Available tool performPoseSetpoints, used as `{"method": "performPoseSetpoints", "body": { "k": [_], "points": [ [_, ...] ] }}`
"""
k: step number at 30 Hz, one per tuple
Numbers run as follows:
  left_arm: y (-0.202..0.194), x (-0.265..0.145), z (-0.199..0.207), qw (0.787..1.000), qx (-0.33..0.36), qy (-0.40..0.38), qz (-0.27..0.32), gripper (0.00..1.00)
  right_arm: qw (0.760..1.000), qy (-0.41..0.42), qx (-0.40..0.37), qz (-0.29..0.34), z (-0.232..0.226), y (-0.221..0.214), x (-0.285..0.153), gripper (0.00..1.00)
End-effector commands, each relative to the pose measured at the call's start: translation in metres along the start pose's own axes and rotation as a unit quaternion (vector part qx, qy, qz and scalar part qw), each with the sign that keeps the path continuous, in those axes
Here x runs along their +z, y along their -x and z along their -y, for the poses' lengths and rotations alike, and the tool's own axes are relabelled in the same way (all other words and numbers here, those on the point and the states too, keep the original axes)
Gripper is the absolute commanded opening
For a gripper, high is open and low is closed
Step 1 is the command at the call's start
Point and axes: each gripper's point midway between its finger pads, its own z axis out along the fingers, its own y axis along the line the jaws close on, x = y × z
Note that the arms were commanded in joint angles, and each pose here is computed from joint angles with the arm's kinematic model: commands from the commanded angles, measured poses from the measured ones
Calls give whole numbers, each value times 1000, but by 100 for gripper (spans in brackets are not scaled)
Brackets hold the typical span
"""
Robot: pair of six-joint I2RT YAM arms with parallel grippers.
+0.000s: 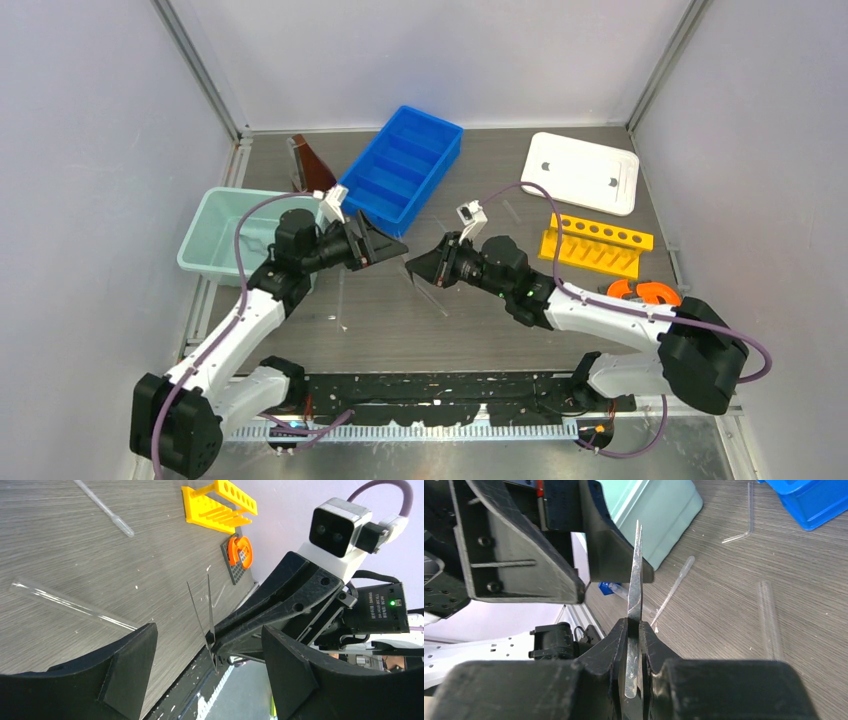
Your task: Organize the chemistry lab equipment
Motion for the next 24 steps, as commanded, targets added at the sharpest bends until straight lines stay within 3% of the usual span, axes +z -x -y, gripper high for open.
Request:
{"method": "performPoseSetpoints", "body": {
  "k": [1,6,14,24],
  "points": [
    [5,13,22,999,22,-39,3,76,999,43,4,30,-26,16,-6,11],
    [-1,25,19,999,27,-27,-6,64,999,36,0,28,-24,15,-7,11],
    [-5,28,3,998,45,33,-7,36,1000,3,-9,23,-9,8,-7,12],
    [-10,33,-7,998,43,51,-21,0,1000,-23,-10,-1,6,-5,1,24]
  ]
}}
